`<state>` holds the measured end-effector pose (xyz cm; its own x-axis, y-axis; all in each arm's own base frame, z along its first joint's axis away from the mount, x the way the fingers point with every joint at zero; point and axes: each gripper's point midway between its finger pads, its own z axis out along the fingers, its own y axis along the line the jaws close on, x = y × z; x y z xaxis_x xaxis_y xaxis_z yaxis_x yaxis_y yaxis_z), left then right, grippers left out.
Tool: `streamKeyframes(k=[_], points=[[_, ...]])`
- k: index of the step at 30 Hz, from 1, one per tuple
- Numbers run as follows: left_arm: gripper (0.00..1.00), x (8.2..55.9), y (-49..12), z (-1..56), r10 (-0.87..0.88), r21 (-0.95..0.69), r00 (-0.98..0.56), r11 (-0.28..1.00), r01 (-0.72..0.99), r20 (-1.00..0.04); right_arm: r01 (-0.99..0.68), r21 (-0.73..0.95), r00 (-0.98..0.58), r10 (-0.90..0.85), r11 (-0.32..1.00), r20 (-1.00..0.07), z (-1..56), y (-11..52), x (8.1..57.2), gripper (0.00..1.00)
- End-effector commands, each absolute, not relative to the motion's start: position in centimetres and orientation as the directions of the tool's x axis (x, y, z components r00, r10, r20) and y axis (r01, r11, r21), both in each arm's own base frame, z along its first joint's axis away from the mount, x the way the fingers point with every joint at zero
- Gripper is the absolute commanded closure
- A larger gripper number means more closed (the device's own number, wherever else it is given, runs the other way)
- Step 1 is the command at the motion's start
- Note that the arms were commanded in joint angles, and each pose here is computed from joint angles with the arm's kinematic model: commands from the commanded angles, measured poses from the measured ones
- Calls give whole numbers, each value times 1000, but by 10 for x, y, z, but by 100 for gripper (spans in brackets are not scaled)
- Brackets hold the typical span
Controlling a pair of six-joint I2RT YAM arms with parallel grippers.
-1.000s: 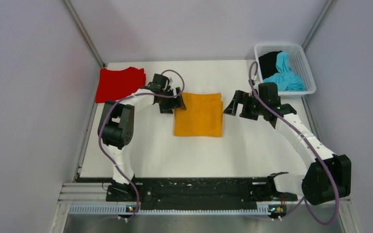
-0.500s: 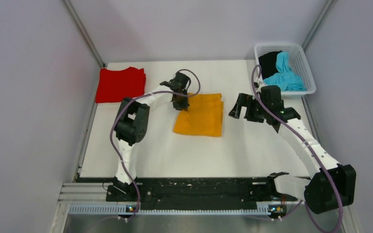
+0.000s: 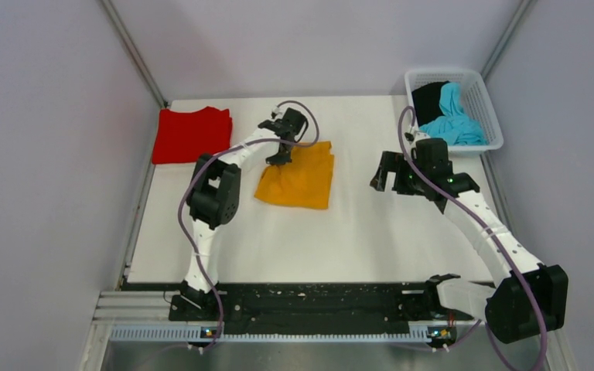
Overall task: Fold and stack the t-shirts
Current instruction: Put the neatly folded tshirt into the corner of the board with the left arm
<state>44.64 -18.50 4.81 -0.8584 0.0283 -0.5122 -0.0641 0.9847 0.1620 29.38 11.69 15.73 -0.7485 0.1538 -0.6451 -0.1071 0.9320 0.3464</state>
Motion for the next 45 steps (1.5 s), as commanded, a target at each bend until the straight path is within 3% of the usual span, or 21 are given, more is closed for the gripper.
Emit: streamKeyframes(k=[1, 15, 32, 45], points=[[100, 478, -135, 111, 99, 312, -771, 941, -133, -629, -122, 302, -687, 139, 945, -713, 176, 109, 301, 1], [100, 519, -42, 219, 251, 469, -645, 863, -188, -721, -88, 276, -664, 150, 957, -732, 179, 99, 305, 1], [100, 528, -9, 323, 351, 527, -517, 814, -244, -781, -67, 265, -682, 149, 962, -716, 169, 95, 307, 1], [100, 527, 6, 353, 321, 473, -454, 837, -276, -831, -56, 260, -698, 148, 964, -701, 161, 94, 307, 1]])
